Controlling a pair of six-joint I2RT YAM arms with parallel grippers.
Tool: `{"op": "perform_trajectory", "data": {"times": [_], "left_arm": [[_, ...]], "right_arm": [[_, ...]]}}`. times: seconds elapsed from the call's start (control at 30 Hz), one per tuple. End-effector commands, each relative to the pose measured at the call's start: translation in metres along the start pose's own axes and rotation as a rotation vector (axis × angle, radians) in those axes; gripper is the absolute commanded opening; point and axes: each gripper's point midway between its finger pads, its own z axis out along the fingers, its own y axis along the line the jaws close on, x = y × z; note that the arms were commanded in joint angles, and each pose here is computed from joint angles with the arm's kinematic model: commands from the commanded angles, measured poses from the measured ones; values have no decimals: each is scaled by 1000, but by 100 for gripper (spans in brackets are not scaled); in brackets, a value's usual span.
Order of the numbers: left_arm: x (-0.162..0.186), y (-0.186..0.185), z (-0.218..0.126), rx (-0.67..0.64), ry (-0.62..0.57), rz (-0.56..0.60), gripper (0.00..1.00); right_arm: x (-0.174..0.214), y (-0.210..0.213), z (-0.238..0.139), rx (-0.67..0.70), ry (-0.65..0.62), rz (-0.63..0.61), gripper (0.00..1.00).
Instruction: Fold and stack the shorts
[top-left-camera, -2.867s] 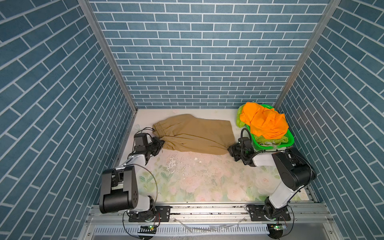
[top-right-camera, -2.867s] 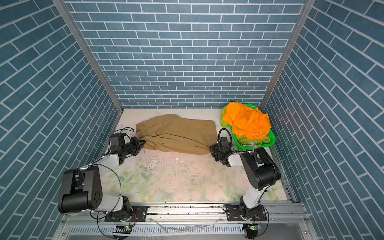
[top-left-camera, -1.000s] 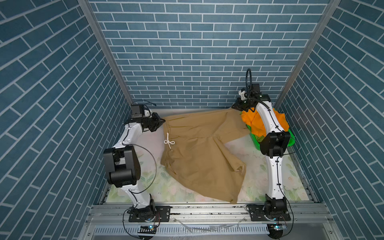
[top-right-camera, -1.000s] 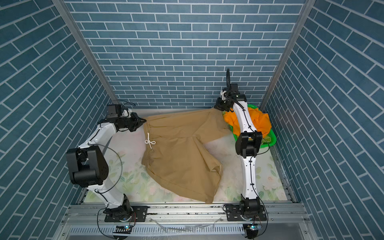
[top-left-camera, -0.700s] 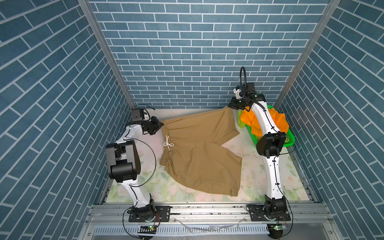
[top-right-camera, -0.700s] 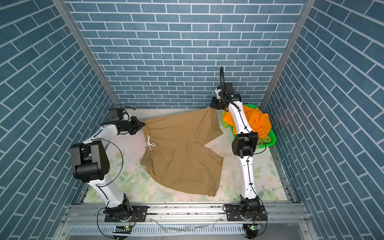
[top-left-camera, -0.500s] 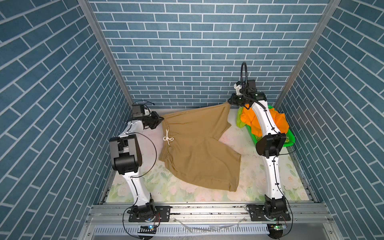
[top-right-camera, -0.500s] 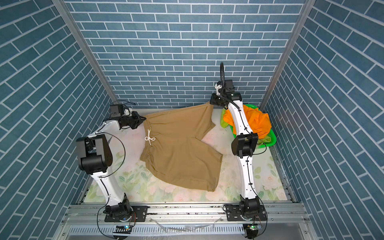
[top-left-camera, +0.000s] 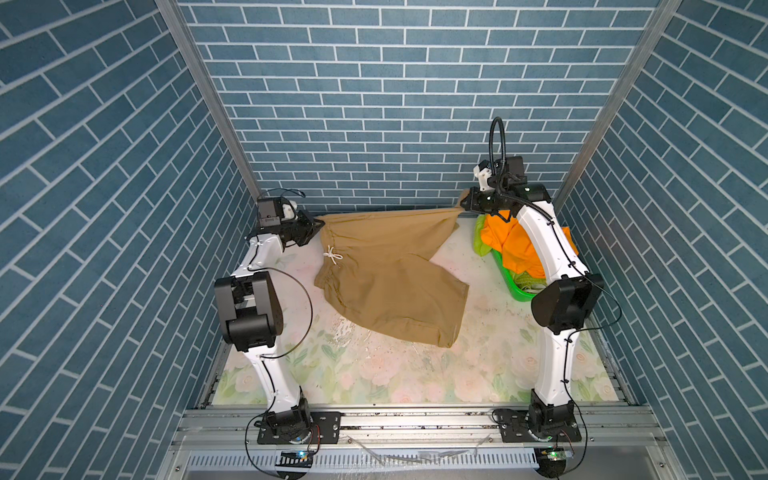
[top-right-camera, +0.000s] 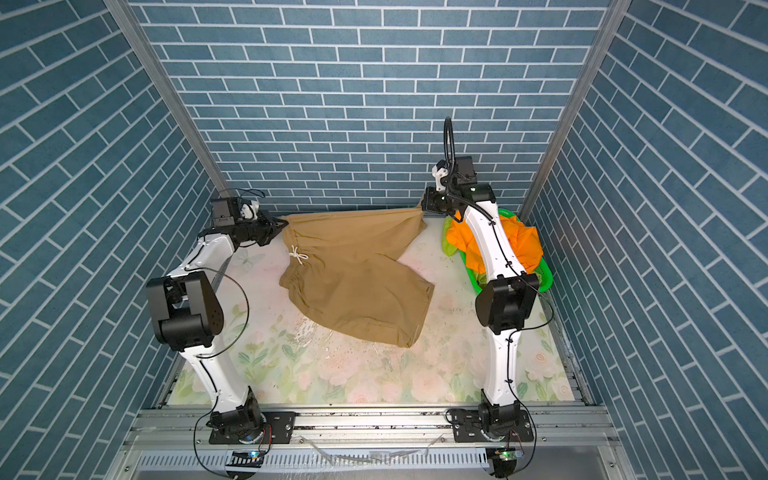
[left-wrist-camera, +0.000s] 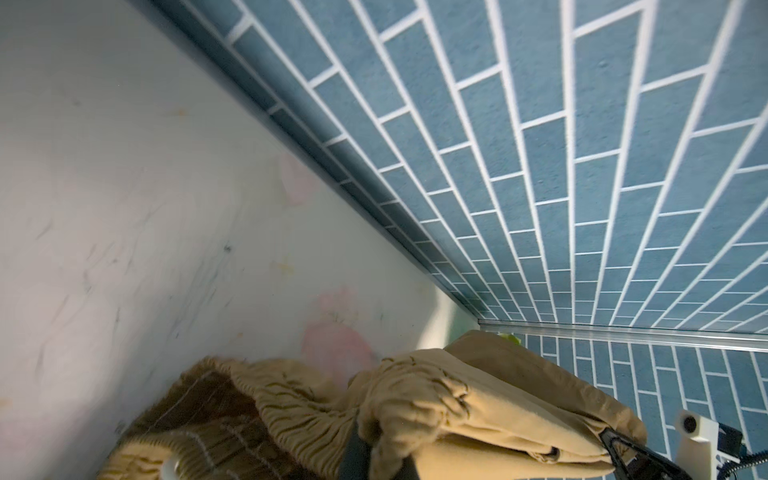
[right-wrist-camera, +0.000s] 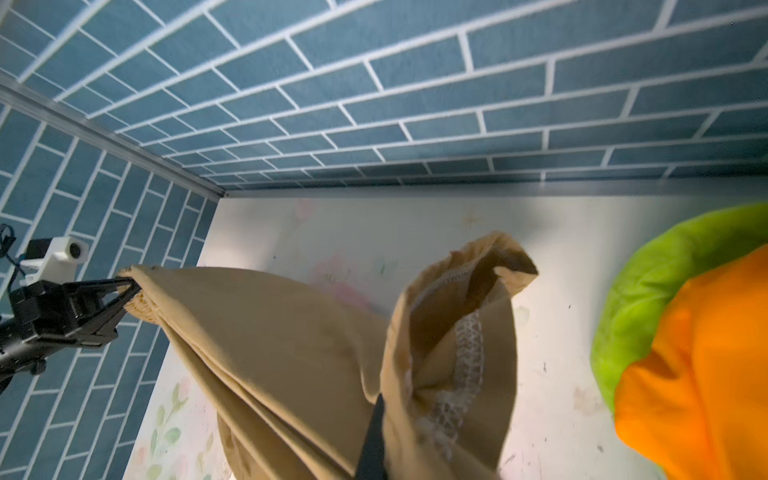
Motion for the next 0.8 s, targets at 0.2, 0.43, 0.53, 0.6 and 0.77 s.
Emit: {"op": "perform_trajectory", "data": {"times": [0.2, 0.43, 0.53, 0.6, 0.77], "left_arm": [[-35, 68, -33, -164, -164, -66, 0], [-25, 87, -23, -182, -141, -109, 0], [-17, 99, -17, -191, -122, -134, 0], [-13, 107, -12, -195, -109, -152, 0], [-7, 117, -9, -209, -101, -164, 0]], "right_arm": [[48, -46, 19, 150, 56, 47, 0], [95, -76, 66, 186, 225, 103, 0], [115, -89, 90, 201, 315, 125, 6], [120, -94, 97, 208, 340, 128, 9], [119, -88, 96, 174, 338, 126, 29]]}}
